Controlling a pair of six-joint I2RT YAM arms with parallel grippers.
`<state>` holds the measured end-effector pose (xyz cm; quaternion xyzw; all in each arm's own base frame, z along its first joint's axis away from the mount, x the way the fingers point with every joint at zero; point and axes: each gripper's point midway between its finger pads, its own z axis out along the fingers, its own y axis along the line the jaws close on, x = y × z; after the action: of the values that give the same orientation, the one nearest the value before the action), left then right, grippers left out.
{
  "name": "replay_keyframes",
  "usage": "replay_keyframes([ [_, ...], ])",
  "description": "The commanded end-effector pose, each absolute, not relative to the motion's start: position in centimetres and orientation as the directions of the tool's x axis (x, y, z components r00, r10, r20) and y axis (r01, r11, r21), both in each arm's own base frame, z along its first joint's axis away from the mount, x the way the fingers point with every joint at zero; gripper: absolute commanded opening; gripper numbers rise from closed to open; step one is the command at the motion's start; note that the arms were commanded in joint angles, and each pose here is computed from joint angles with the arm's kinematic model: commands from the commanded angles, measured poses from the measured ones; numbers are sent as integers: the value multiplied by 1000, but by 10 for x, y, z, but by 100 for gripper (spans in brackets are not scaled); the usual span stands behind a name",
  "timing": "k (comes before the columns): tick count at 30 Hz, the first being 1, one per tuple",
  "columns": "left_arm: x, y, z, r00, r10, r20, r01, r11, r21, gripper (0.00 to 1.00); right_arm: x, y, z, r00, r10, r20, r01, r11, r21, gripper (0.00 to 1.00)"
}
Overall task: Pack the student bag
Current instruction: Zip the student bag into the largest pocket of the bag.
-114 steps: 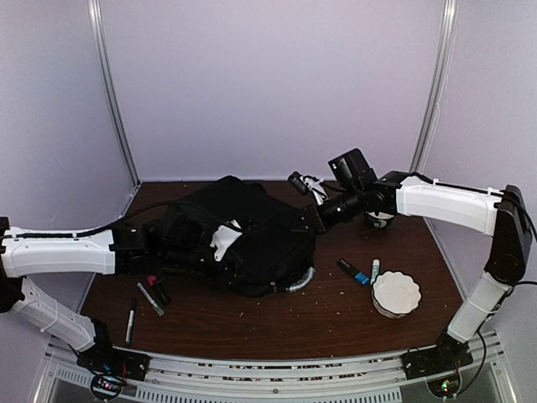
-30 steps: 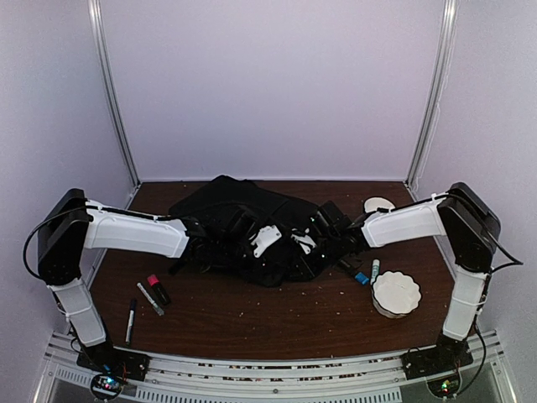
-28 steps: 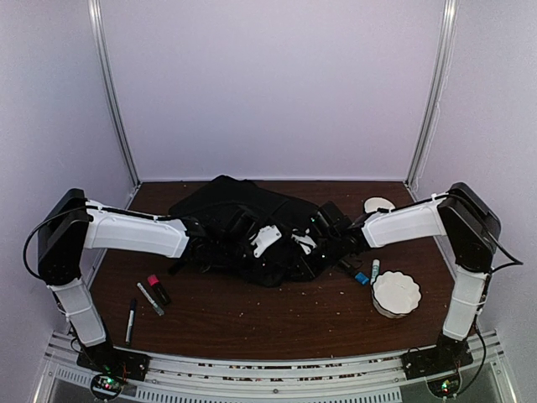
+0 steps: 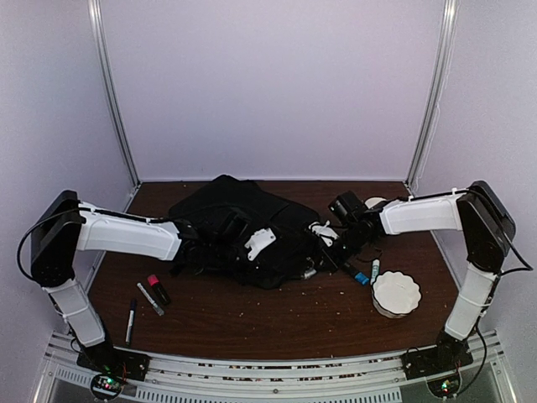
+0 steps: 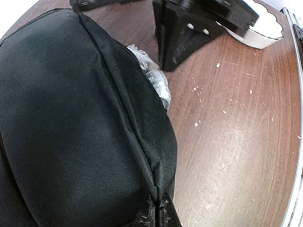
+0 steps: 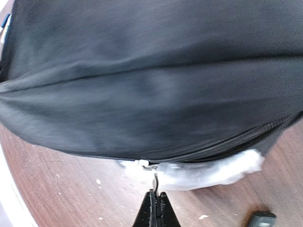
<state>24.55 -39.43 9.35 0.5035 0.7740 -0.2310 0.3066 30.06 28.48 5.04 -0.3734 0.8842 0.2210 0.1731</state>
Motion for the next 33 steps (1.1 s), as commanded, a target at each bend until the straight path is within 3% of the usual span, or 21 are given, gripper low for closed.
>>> replay_keyframes([
  [1, 225, -383, 99, -309, 645, -699, 933, 348, -91, 0, 315, 255, 41, -692, -600, -401, -700, 693, 172, 0],
  [17, 194, -336, 90, -375, 692, -617, 912, 395, -112, 0, 364, 222, 47, -706, -582, -403, -660, 747, 77, 0],
  [25, 187, -303, 97, -440, 670, -598, 867, 489, -90, 0, 373, 224, 52, -693, -592, -411, -672, 737, 72, 0],
  [31, 188, -268, 79, -517, 697, -497, 809, 587, -18, 0, 355, 235, 65, -666, -599, -445, -710, 692, 132, 0],
  [33, 190, -271, 81, -507, 696, -509, 807, 591, 5, 9, 344, 242, 71, -637, -617, -462, -742, 653, 152, 0],
])
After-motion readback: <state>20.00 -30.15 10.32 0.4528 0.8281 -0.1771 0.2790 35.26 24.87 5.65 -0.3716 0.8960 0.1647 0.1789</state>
